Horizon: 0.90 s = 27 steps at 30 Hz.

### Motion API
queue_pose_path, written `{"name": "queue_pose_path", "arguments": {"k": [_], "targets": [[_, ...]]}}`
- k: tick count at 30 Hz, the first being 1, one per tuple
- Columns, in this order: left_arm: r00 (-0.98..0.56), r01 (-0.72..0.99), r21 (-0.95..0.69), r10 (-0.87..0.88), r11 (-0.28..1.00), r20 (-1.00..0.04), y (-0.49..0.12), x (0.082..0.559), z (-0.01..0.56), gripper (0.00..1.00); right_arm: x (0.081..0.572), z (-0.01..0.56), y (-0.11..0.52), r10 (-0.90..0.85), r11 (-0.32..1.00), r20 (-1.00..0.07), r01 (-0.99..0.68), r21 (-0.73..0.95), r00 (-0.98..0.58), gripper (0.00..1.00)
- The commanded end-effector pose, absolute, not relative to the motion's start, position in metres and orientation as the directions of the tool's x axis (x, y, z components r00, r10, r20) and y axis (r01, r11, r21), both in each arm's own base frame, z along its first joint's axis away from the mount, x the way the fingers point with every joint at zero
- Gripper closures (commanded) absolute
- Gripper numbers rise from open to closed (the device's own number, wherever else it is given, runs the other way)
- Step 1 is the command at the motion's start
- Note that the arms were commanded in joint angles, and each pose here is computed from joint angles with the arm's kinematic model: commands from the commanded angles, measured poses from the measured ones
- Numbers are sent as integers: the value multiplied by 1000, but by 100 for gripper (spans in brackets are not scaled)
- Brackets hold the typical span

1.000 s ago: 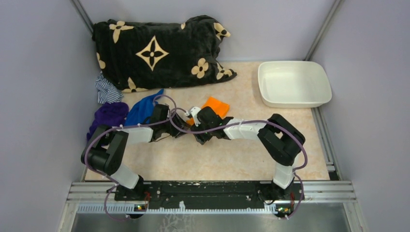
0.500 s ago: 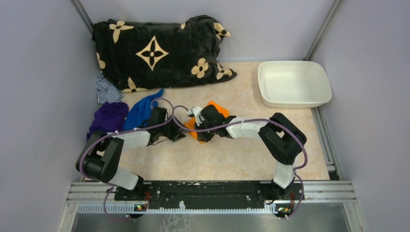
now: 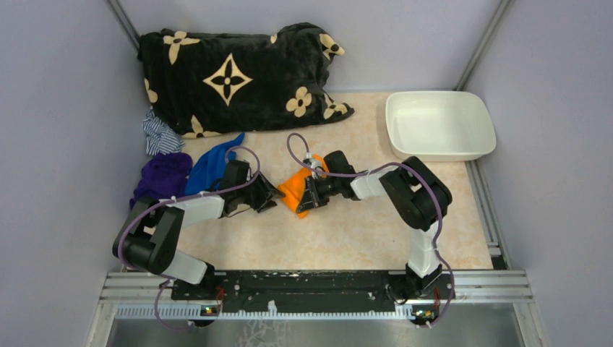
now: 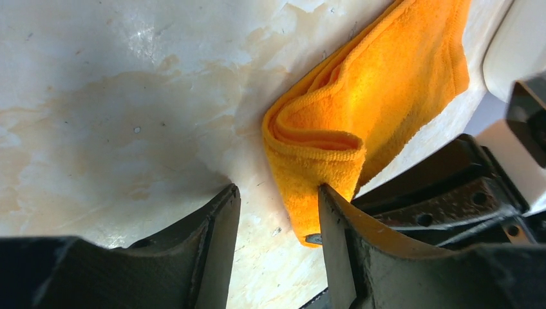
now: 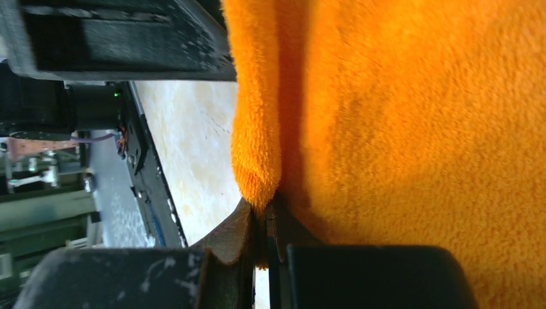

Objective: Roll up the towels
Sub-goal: Roll the towel at the center of the board.

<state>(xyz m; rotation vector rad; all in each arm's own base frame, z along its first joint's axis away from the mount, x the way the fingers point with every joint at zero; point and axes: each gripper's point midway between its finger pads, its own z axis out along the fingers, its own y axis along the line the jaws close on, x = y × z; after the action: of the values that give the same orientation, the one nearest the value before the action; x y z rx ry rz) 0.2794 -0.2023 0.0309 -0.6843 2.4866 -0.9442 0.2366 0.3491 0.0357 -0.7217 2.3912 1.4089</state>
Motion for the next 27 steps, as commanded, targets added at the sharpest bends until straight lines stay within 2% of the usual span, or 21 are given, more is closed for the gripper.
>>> {"name": "queue_pose_path", "arguments": {"k": [1, 9, 13, 15, 20, 24, 27], "targets": [[-792, -309, -670, -572, 675, -211, -195, 283, 29, 45, 235, 45, 354, -246, 321, -423, -485, 814, -872, 100], [-795, -320, -670, -575, 670, -195, -200, 290, 20, 45, 240, 30, 347, -224, 356, -354, -414, 838, -908, 100], [-790, -364, -629, -586, 687, -183, -194, 289, 5, 47, 244, 30, 345, -234, 392, -367, -433, 812, -900, 100], [-789, -396, -596, -591, 699, -169, -189, 284, -5, 51, 248, 34, 341, -240, 422, -390, -457, 783, -889, 95], [-788, -461, -527, -603, 714, -128, -180, 270, -26, 55, 256, 48, 330, -278, 523, -480, -551, 651, -832, 75], [-785, -488, -489, -608, 723, -117, -173, 260, -35, 61, 262, 59, 318, -349, 639, -558, -627, 445, -753, 60], [-780, -498, -473, -614, 727, -122, -169, 257, -36, 62, 262, 71, 314, -423, 689, -614, -677, 260, -666, 56]]}}
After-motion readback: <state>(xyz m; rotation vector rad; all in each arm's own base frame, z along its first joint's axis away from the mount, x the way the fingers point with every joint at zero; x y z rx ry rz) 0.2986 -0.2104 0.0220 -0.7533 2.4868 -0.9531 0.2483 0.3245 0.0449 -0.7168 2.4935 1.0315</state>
